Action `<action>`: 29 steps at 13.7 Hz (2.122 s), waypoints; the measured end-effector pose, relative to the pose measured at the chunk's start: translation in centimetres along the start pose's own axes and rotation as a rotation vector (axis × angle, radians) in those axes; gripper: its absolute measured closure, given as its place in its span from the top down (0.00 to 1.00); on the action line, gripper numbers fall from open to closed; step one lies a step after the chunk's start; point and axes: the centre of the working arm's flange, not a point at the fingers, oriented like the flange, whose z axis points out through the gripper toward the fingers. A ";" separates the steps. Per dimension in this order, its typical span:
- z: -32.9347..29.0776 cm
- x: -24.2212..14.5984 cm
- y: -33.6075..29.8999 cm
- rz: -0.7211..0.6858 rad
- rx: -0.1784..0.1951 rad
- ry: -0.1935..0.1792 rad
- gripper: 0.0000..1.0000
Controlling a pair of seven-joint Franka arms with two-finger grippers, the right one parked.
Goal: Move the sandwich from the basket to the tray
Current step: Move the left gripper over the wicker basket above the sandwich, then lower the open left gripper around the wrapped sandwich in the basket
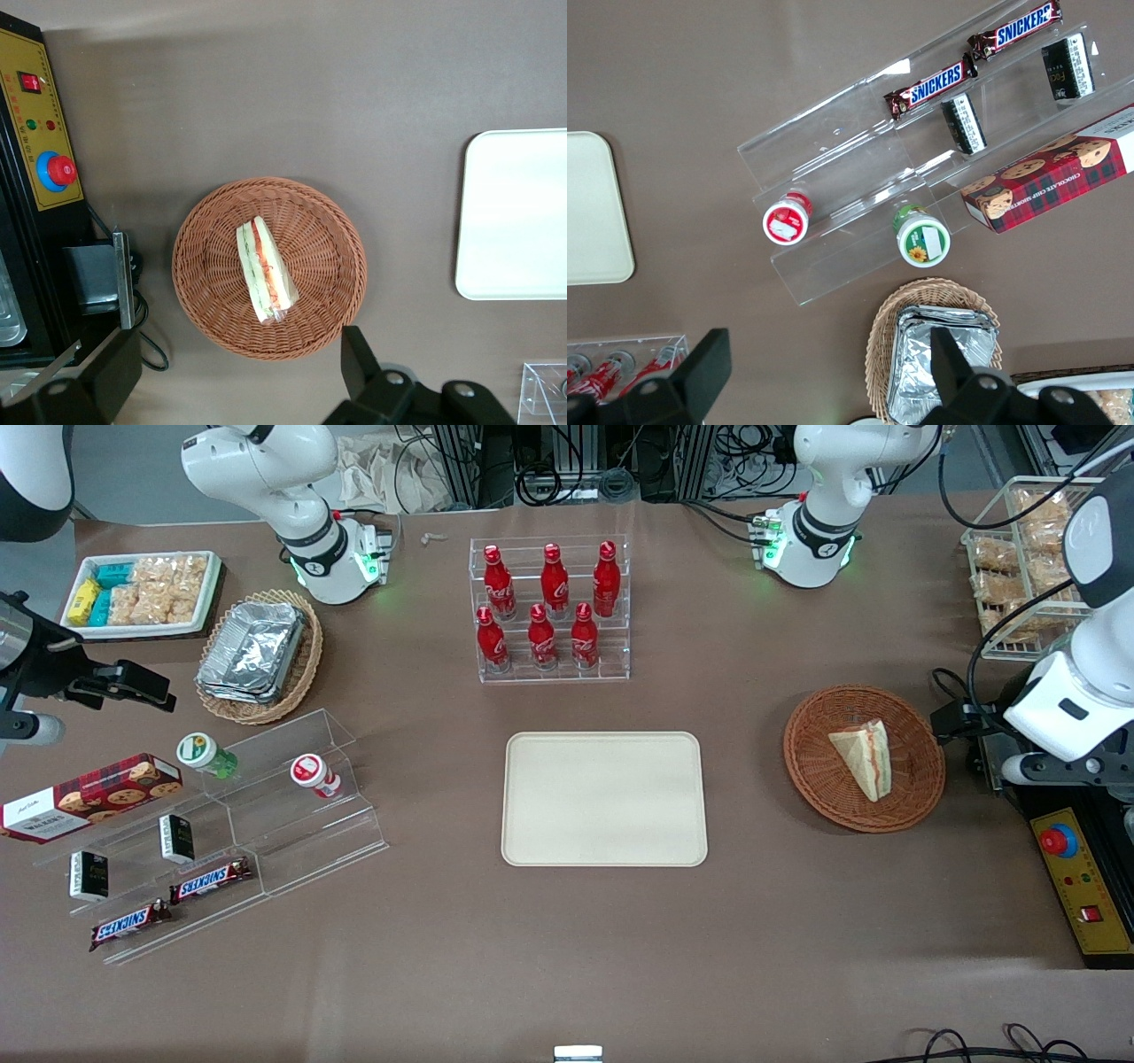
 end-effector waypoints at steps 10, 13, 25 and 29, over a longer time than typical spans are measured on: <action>1.2 -0.5 -0.3 -0.004 0.002 -0.076 1.00; 3.0 -1.2 -0.7 -0.011 0.005 -0.117 1.00; 17.6 -6.6 -1.0 -0.192 0.012 -0.033 1.00; 21.8 -7.1 -0.7 -0.273 0.010 -0.066 1.00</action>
